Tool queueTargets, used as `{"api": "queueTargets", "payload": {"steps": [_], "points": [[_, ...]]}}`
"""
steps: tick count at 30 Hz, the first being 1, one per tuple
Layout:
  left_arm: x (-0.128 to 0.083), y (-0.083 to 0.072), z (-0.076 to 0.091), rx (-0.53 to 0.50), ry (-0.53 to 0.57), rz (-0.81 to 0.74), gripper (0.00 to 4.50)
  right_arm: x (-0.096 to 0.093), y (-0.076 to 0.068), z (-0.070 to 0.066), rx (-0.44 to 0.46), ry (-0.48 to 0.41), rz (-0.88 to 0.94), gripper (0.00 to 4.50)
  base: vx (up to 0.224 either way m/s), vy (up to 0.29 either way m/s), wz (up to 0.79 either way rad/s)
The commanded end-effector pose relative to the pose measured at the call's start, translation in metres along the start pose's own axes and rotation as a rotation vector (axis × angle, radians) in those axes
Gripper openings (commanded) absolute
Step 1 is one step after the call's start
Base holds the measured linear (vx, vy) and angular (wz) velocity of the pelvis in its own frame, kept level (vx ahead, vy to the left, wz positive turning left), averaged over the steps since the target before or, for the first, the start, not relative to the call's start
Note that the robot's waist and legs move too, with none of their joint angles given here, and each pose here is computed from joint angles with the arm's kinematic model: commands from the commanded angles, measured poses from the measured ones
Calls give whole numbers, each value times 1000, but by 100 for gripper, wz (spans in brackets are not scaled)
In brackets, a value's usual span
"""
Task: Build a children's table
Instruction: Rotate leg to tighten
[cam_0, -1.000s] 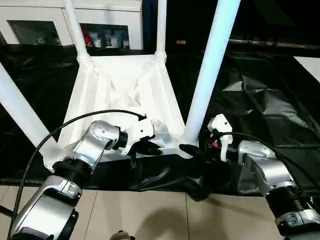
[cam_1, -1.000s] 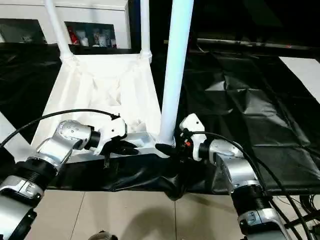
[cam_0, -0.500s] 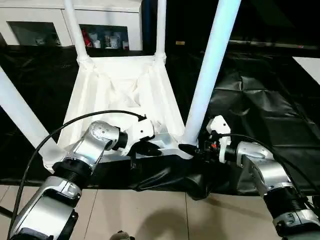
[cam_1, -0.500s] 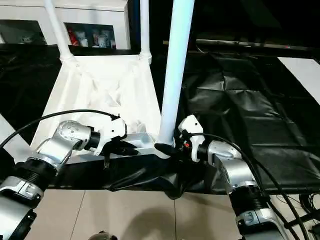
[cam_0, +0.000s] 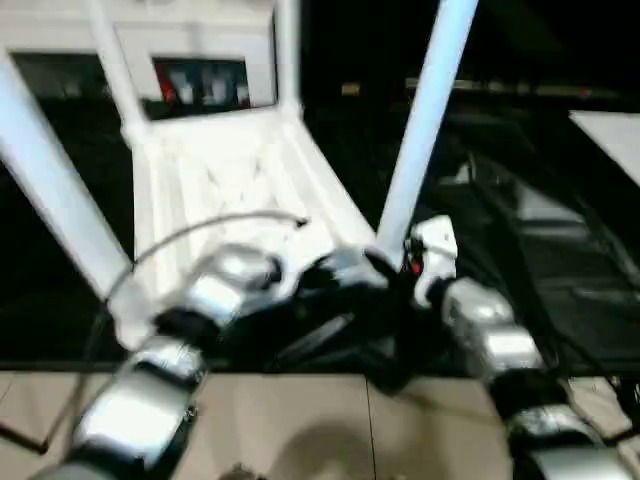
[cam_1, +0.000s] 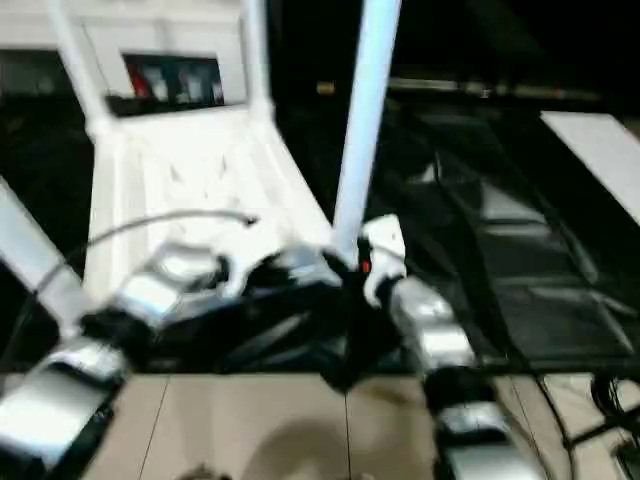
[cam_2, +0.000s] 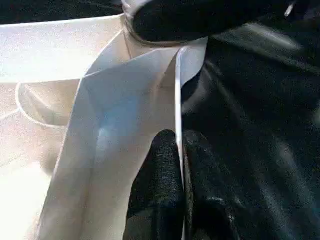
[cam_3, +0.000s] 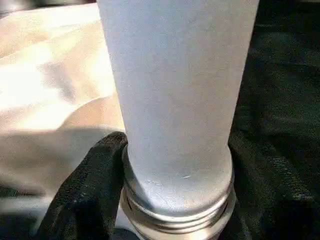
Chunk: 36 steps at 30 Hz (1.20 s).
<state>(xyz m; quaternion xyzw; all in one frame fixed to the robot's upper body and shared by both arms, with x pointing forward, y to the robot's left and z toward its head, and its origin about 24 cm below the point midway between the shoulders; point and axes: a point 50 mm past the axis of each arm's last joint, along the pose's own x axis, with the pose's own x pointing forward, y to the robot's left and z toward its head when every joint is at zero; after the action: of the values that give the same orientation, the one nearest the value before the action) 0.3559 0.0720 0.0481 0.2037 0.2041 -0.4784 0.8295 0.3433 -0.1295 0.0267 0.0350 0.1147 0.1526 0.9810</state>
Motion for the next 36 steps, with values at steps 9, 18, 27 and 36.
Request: {"api": "queueTargets", "payload": {"steps": [9,18,27,36], "points": [[11,9,19,0,-22,195,0,14,22,-8,51,36,-152,275,0,0,0],[-4,15,5,8,-34,133,0,1,-13,12,23,-70,-37,401,0,0,0],[-28,11,-9,128,-57,-111,0,-40,-27,12,-271,46,492,444,0,0,0],[-44,-3,-9,181,-99,-334,0,-47,-16,15,-279,85,683,444,0,0,0]]}}
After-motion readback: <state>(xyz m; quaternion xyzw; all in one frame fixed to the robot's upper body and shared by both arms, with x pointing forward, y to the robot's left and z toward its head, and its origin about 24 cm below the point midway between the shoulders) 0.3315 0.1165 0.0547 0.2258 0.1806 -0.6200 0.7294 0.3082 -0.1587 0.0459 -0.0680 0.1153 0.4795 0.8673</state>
